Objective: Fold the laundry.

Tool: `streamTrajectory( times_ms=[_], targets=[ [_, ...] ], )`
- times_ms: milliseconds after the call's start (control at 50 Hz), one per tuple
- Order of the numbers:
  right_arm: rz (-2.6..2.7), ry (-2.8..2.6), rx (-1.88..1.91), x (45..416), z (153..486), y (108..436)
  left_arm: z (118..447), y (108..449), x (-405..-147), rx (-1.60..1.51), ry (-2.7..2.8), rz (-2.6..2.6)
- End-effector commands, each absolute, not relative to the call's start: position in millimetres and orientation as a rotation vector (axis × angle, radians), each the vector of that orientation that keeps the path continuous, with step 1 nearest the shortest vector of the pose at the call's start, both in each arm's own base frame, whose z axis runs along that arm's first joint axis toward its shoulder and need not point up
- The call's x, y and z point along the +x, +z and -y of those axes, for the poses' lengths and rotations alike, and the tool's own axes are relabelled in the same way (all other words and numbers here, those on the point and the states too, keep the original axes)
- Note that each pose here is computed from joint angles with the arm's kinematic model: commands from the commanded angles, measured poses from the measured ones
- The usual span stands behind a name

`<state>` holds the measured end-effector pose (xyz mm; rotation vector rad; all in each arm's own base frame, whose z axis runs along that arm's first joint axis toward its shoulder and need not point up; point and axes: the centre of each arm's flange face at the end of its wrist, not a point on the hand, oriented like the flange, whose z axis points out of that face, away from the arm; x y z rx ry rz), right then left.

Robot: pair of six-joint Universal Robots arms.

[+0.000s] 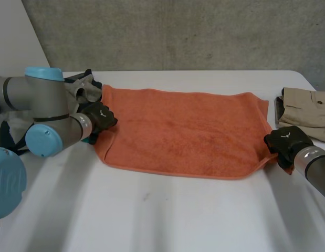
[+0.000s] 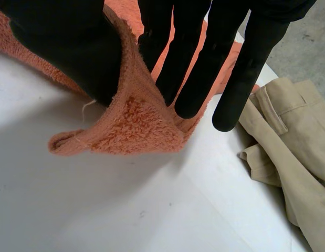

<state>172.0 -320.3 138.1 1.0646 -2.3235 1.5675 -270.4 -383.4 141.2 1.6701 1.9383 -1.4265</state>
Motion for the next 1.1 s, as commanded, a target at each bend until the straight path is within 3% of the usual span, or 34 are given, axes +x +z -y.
streamTrajectory(
  times_ms=[20,140,260,360,480,620,740,820,900,1000,1100],
  targets=[
    [2.313,1.585,1.046,170,325,144,380,138,-270,1.683,-1.392,-1.940],
    [2.313,1.616,1.013,166,330,159,368,165,-255,1.589,-1.354,-1.994],
    [2.394,1.512,1.133,159,322,187,328,192,-223,1.492,-1.255,-2.152],
    [2.415,1.216,1.492,145,300,209,282,207,-192,1.452,-1.093,-2.273],
    [2.309,0.976,1.862,146,283,218,258,206,-193,1.534,-1.100,-2.325],
    [2.303,0.991,1.781,152,306,200,291,189,-201,1.440,-1.164,-2.283],
    [2.144,1.171,1.658,160,345,198,333,202,-209,1.258,-1.332,-2.262],
    [1.920,1.460,1.507,173,381,228,360,248,-220,1.086,-1.609,-2.195],
    [1.619,1.909,1.139,179,424,299,384,335,-229,0.799,-2.085,-1.966],
    [1.322,2.306,0.768,176,436,366,391,417,-227,0.493,-2.550,-1.617],
    [1.206,2.401,0.669,175,436,378,397,438,-222,0.377,-2.734,-1.483]
  ],
)
